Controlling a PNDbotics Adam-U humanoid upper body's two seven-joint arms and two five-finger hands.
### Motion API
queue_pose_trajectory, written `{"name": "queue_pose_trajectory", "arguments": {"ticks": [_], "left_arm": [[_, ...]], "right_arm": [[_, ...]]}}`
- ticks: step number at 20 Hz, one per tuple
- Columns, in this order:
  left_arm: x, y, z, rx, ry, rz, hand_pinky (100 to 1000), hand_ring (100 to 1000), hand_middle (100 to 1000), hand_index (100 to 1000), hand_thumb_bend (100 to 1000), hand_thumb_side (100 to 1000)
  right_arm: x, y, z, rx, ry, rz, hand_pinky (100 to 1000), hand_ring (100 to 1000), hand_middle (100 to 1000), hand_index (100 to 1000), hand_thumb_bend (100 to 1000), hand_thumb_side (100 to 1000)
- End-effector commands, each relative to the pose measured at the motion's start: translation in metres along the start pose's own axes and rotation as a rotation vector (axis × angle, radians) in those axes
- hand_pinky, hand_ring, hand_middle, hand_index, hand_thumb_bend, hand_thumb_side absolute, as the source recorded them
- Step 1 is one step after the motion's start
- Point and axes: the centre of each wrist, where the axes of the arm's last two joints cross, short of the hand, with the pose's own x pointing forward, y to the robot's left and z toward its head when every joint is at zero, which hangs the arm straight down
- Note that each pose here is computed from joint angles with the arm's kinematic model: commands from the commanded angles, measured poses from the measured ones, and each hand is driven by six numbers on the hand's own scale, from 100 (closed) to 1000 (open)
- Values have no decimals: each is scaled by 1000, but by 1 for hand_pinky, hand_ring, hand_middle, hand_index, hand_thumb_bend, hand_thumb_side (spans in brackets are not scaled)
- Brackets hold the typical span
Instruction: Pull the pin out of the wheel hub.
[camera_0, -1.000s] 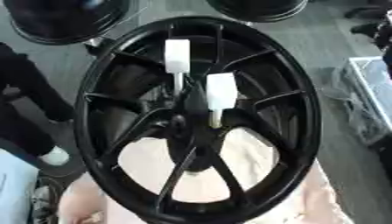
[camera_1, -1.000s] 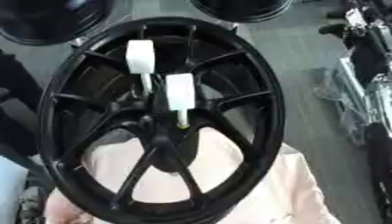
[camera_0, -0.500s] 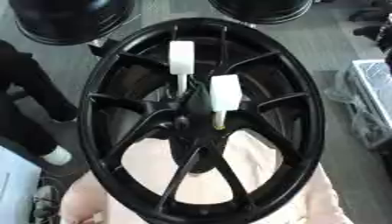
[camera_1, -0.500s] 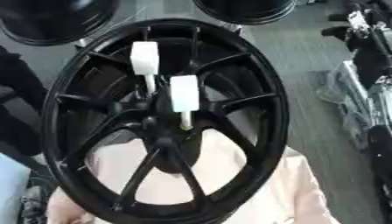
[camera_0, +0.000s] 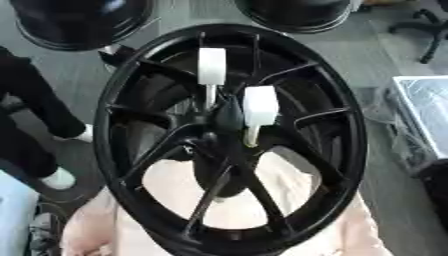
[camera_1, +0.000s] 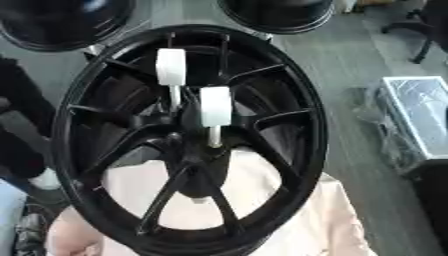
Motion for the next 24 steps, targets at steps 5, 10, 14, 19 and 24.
{"name": "queue_pose_trajectory", "arguments": {"ticks": [5, 10, 14, 19, 24], "left_arm": [[9, 16, -2, 14, -17, -71, 596, 749, 668, 810, 110, 696], [8, 20, 0, 15, -8, -90, 595, 749, 668, 810, 110, 698], [7, 21, 0, 12, -2, -98, 595, 750, 668, 810, 110, 699], [6, 21, 1, 8, 3, -101, 596, 750, 668, 810, 111, 699], [6, 21, 0, 6, 4, -102, 596, 751, 667, 809, 112, 698]], "right_arm": [[52, 12, -44, 320, -151, 105, 925, 728, 769, 909, 100, 485], [87, 42, -61, 517, -227, 212, 918, 743, 779, 913, 100, 484], [115, 69, -66, 647, -307, 312, 914, 763, 795, 922, 108, 540], [135, 102, -63, 777, -378, 379, 910, 778, 808, 931, 164, 618], [148, 125, -57, 900, -371, 473, 910, 788, 807, 919, 250, 600]]}}
